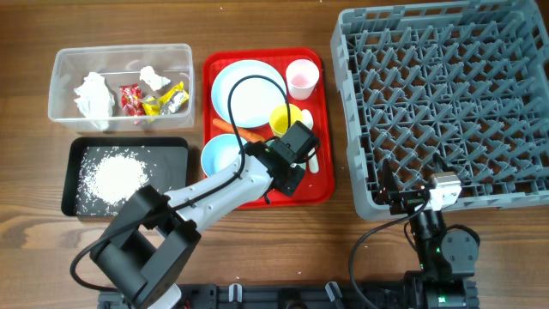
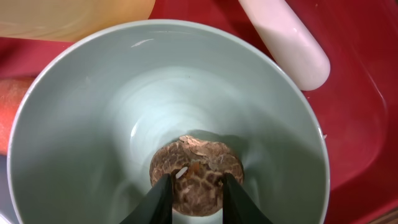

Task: Sort waste into correct bins and load items into the dishwasher rack
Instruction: 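Lower the left gripper into the green bowl and grasp the brown mushroom, then carry the mushroom left and drop it onto the black tray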

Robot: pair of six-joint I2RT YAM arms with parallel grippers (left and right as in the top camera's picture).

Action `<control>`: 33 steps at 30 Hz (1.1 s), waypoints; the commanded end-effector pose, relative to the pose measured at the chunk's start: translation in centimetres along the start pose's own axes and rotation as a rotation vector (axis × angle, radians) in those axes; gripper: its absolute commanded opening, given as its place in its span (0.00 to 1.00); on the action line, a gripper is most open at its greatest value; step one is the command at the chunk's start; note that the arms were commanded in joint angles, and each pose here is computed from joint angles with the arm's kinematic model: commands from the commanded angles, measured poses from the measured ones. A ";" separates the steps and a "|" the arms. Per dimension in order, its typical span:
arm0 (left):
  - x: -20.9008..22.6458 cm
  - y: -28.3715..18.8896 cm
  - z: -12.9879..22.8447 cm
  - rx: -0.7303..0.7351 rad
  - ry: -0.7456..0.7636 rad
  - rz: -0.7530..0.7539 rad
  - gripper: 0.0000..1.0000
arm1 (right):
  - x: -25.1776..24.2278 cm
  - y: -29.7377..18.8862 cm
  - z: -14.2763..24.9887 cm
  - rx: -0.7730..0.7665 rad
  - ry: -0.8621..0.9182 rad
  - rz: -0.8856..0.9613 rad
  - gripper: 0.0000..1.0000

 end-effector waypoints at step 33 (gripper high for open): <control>0.3 0.1 -1.0 0.000 -0.012 -0.001 0.67 | 0.1 0.0 0.0 -0.003 -0.010 -0.014 1.00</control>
Point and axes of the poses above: each gripper's point midway between its finger pads, its own y axis out along the fingers, its own x axis along the line the jaws close on, z = x × y, the point moved 8 cm from there along -y, back along the fingers, and after that the axes turned 8 degrees about y, right-handed, at the moved point
